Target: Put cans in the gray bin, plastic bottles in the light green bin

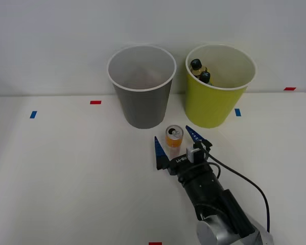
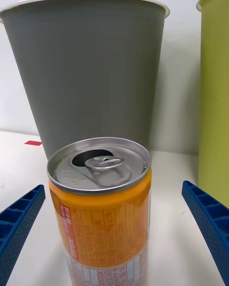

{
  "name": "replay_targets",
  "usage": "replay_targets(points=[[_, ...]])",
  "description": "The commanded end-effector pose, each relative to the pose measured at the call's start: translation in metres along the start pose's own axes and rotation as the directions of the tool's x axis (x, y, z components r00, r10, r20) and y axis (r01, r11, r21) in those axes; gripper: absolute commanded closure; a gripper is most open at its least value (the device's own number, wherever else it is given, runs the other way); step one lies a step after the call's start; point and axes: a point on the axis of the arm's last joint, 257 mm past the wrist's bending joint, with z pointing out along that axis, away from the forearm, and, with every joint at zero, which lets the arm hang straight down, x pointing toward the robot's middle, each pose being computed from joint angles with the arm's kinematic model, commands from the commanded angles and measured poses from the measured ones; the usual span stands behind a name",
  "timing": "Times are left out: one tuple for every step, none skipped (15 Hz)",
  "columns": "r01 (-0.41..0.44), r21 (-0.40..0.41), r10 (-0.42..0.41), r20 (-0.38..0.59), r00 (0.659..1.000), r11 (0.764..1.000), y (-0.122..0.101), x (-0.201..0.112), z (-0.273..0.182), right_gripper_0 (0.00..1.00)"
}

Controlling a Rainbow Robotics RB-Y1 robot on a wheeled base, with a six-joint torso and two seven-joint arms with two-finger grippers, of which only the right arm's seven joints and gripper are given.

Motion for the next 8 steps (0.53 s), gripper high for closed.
replay_targets(points=[[0.045,-0.011,-0.045,0.007,0.999,0.999,0.0003,-0.0021,0.0002,0.03],[0.056,-0.014,-0.056,0.006,0.998,0.998,0.0,-0.0012,-0.0005,0.1],[0.063,-0.016,-0.063,0.004,0.998,0.998,0.0002,-0.0001,-0.0013,0.18],[0.072,-0.019,-0.072,0.002,0.997,0.997,0.0,0.0004,-0.0021,0.26],[0.084,-0.021,-0.084,-0.001,0.996,0.996,-0.0028,0.0021,-0.0039,0.34],[0.093,-0.024,-0.093,-0.006,0.996,0.995,-0.003,0.0044,-0.0058,0.47],[0.093,-0.024,-0.093,-0.008,0.996,0.995,-0.0028,0.0055,-0.0073,0.58],[0.093,-0.023,-0.094,-0.011,0.996,0.995,-0.004,0.0066,-0.0083,0.71]])
